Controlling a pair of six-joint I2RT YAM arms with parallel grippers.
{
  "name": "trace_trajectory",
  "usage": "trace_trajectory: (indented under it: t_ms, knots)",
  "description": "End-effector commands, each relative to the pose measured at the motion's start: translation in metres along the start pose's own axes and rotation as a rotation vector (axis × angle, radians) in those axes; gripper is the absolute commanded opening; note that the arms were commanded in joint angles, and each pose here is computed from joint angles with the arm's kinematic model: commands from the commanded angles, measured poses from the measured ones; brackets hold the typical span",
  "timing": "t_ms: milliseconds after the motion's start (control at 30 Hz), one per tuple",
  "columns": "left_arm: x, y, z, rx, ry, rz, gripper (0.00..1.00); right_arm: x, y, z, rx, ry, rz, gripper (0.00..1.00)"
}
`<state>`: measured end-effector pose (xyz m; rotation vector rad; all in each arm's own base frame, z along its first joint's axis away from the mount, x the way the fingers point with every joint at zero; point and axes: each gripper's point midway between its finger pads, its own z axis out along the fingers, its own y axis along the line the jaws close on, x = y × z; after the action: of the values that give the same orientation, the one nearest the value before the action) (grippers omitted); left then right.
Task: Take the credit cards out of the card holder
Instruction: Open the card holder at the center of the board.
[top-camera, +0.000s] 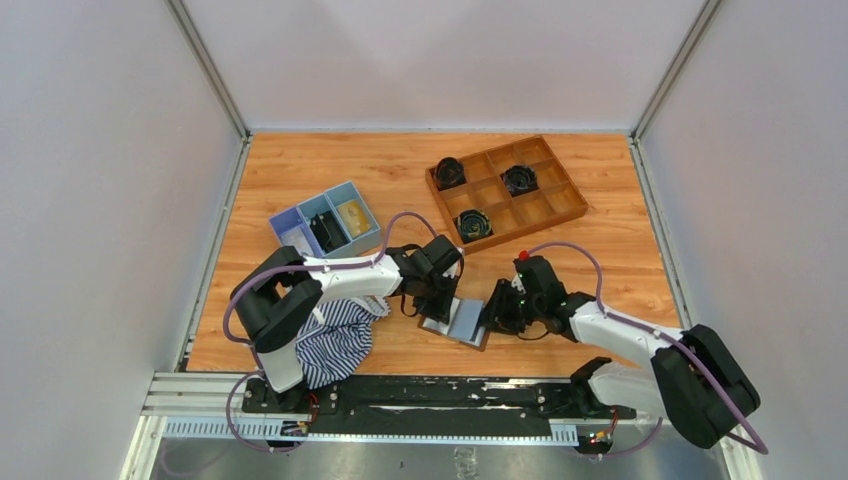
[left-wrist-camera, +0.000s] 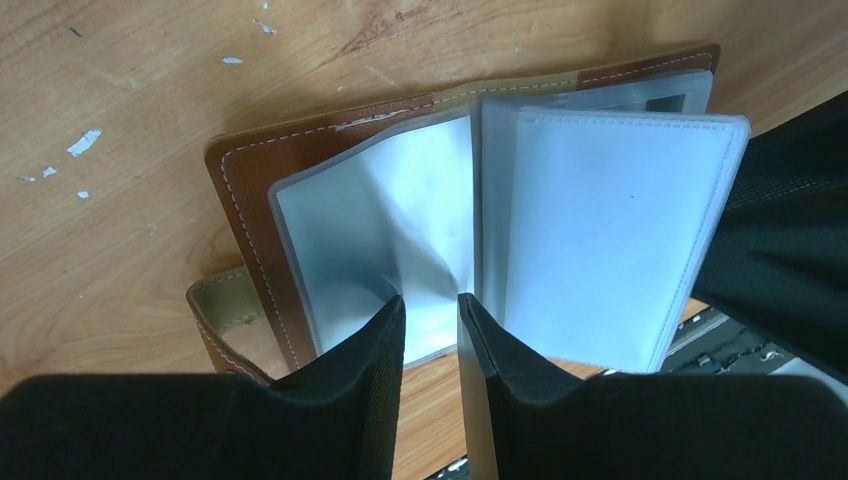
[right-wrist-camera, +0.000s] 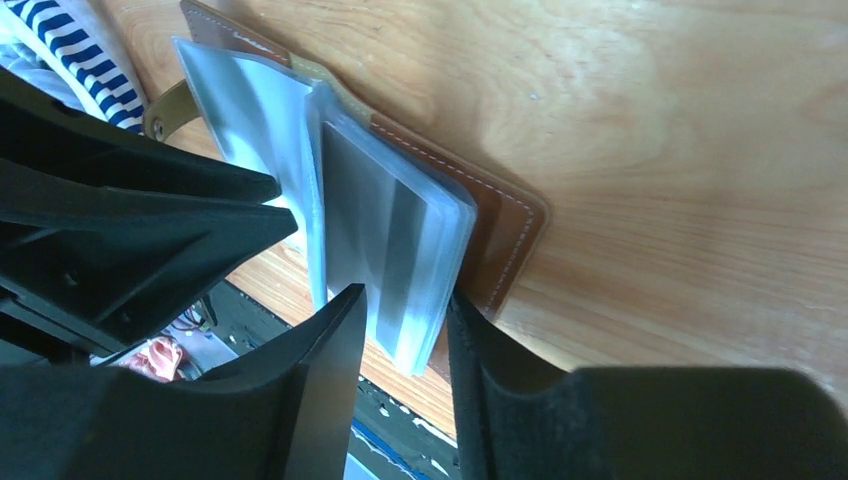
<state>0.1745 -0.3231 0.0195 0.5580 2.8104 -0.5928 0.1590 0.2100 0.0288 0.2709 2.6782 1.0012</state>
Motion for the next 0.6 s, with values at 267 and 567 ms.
trace_trajectory:
  t_ms: [267, 567]
  knots:
    - [0.024, 0.014, 0.014, -0.022, 0.064, 0.012, 0.3, -0.01, 0.017, -0.006, 0.113, -0.036, -0.168, 0.68]
    - [0.01, 0.013, -0.02, -0.014, -0.002, 0.005, 0.31, -0.01, 0.024, 0.007, 0.147, 0.003, -0.206, 0.7]
